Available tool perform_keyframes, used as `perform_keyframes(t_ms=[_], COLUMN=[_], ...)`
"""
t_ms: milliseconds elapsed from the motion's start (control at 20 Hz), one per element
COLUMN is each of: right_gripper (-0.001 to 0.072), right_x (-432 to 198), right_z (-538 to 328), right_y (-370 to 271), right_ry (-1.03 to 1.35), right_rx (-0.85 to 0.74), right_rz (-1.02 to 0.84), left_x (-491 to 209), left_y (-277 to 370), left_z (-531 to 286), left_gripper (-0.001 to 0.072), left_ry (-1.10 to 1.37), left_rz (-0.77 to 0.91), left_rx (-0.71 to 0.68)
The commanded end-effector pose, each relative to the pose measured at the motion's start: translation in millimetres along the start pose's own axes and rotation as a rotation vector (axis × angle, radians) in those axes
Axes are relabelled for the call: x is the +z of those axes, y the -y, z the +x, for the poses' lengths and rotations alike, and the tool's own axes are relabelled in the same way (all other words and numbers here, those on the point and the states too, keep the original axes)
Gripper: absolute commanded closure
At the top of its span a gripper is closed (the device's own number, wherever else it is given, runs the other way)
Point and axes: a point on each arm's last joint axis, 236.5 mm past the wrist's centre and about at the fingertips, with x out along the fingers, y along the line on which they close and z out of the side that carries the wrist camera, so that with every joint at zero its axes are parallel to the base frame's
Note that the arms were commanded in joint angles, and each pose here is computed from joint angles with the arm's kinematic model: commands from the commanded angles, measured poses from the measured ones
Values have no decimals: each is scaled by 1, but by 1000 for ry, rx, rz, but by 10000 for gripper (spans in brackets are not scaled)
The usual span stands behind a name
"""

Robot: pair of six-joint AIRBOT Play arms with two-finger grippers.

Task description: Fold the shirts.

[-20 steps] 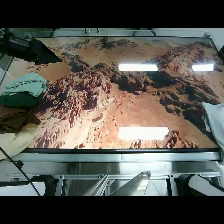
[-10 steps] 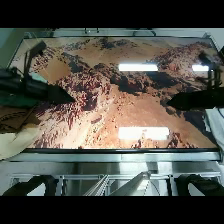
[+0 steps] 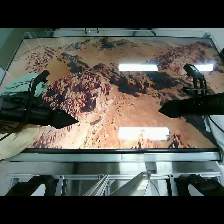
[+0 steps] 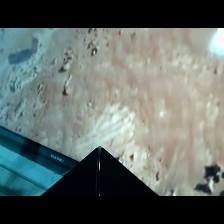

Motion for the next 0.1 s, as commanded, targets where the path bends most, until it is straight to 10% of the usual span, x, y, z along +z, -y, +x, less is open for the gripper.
perform_keyframes(t_ms=[0,50], right_gripper=[698,698], right_x=[-1,-1], right_z=[1,1], right_y=[-1,-1], right_ry=[-1,-1], right_rx=[3,3], right_rz=[0,0], left_x=[-3,-3], left_y=[6,7], left_z=[-4,-5], left_gripper=[694,694], left_ry=[23,28], left_rz=[20,24], left_rx=[8,9])
